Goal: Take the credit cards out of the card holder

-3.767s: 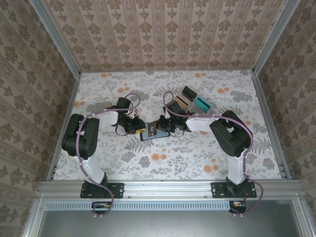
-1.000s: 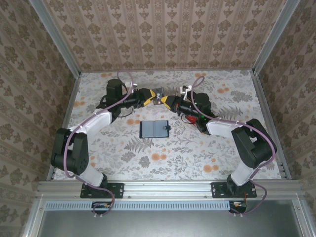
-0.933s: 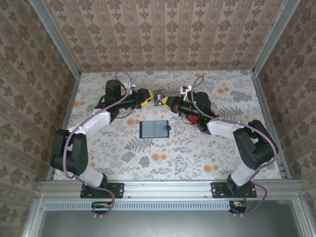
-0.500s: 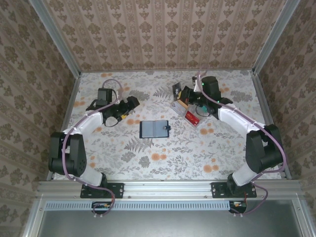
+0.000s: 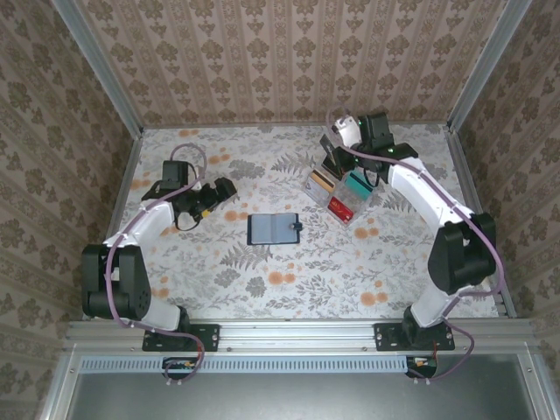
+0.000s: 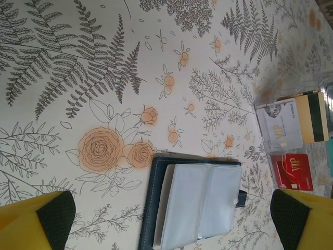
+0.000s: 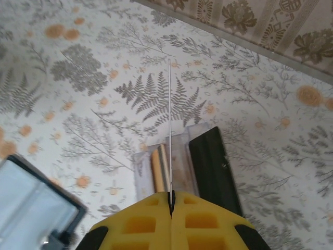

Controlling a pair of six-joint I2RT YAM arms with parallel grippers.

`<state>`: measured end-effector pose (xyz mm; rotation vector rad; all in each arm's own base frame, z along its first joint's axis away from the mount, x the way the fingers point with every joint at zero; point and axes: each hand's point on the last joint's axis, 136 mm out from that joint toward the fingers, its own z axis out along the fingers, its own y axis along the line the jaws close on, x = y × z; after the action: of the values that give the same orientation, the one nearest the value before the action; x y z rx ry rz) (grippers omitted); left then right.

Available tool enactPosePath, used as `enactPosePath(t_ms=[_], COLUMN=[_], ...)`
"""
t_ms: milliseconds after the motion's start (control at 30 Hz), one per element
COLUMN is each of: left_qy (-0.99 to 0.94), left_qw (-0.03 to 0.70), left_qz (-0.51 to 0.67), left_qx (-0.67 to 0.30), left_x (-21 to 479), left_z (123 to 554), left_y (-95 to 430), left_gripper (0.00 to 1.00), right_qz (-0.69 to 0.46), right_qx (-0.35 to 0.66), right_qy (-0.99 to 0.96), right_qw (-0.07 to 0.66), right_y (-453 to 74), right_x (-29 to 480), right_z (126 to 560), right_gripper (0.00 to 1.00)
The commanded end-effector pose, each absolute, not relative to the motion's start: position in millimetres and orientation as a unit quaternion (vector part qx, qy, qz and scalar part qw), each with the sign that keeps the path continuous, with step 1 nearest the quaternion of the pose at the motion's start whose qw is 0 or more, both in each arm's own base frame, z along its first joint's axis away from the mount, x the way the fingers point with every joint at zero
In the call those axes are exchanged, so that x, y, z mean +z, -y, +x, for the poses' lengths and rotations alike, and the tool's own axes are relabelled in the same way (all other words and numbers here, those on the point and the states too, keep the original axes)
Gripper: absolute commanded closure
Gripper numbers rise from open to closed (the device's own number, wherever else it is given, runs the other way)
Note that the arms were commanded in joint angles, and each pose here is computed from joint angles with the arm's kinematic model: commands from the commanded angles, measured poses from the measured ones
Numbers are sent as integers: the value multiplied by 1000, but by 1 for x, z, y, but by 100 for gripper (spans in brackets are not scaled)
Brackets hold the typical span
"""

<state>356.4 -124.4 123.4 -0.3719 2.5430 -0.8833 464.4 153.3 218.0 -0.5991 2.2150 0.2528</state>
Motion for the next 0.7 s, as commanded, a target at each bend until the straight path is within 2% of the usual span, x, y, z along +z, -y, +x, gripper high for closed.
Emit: enactPosePath(t_ms=[0, 500, 667], left_qy=[-920, -914, -910], left_qw=[188, 167, 155], left_qz=[-124, -123, -120], left_qx=[-322, -349, -365], left_x=[115, 110, 107], left_z=[348, 349, 348], left_y=[126, 136, 141], left_gripper=[0, 0, 0], right_qz=[-289, -292, -290], right_qx=[60, 73, 81], right_qy=[-882, -904, -906], right_qw=[367, 305, 297], right_y=[-141, -122, -123], right_x=[201, 161, 154], right_z=[468, 478, 481], right_gripper=[100, 100, 96])
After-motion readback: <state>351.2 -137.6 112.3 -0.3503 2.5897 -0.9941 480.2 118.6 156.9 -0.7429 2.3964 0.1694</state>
